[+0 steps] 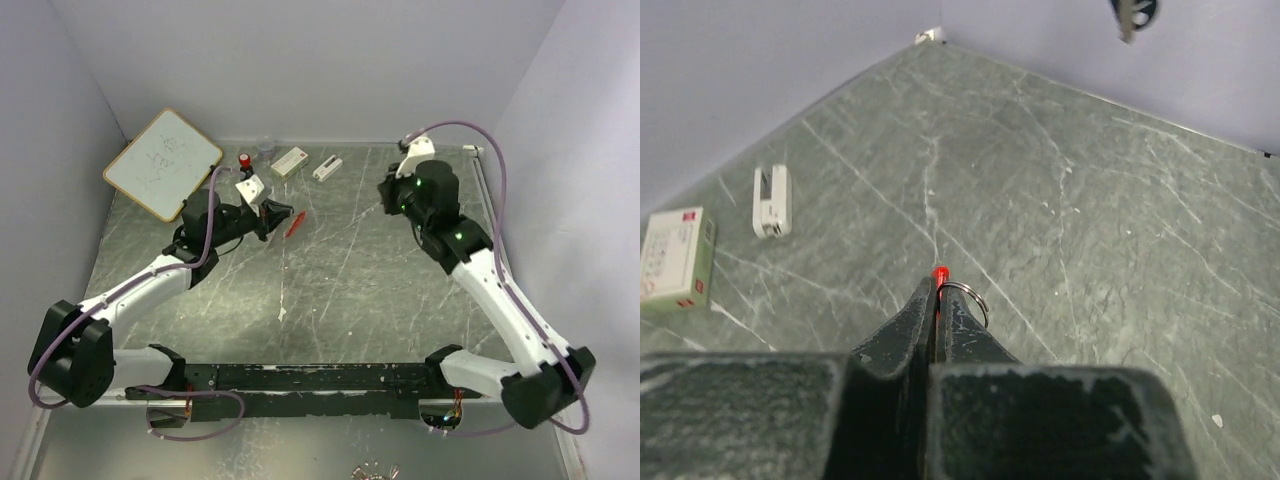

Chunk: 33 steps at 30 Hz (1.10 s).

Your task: Remove the keys from the keyring

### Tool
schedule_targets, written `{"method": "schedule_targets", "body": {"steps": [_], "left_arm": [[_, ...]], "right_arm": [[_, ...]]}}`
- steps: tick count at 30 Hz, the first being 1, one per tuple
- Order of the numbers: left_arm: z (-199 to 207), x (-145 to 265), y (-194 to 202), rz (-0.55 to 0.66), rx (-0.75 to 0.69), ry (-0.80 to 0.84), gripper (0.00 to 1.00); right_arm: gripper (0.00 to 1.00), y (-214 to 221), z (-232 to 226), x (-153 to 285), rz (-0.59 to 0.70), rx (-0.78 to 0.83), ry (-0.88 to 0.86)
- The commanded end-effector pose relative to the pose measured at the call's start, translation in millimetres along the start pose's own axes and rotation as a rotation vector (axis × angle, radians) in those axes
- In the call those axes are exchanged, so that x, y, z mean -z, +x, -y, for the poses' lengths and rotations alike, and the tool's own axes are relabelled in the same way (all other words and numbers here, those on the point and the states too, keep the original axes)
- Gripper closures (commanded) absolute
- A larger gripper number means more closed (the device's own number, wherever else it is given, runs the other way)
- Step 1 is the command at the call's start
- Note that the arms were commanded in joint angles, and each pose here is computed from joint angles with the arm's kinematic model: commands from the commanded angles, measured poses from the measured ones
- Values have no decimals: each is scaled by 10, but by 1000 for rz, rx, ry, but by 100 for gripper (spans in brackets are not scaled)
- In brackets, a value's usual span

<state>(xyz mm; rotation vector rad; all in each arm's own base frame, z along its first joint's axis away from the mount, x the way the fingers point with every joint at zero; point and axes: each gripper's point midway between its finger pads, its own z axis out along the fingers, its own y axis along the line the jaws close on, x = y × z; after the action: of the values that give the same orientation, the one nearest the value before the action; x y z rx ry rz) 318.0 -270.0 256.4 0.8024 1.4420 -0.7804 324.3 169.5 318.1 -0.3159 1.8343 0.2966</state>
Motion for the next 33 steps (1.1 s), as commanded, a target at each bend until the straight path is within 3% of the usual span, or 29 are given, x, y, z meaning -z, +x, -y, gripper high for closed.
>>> {"method": "schedule_targets", "body": {"steps": [1,9,18,24,28,29,30,31,33], "left_arm": [[-145,22,212,2,83,-58,93],[-345,-76,801,-44,178,-59,93],[-808,-333,1401,-176,169,-121,93],[-1057,-341,1777,-317,164,-206,82],[-1143,-232,1865,-378,159,-269,64],[-1163,-198,1896,-404,156,-284,44],[-1186,-163,1917,-431,140,-295,18],[-1209,-129,1932,-453,134,-311,2],[-1238,-73,1900,-463,133,-345,1]], "right_arm": [[100,400,518,-426,-84,-175,38],[100,1207,686,-879,-219,-283,33],[100,1553,734,-1234,-286,-283,35],[100,1829,836,-1563,-345,-281,71],[100,2067,903,-1725,-393,-273,100],[94,2096,905,-1752,-397,-274,102],[87,2132,919,-1771,-404,-274,108],[84,2163,919,-1789,-411,-274,109],[80,2202,934,-1812,-417,-272,115]]}}
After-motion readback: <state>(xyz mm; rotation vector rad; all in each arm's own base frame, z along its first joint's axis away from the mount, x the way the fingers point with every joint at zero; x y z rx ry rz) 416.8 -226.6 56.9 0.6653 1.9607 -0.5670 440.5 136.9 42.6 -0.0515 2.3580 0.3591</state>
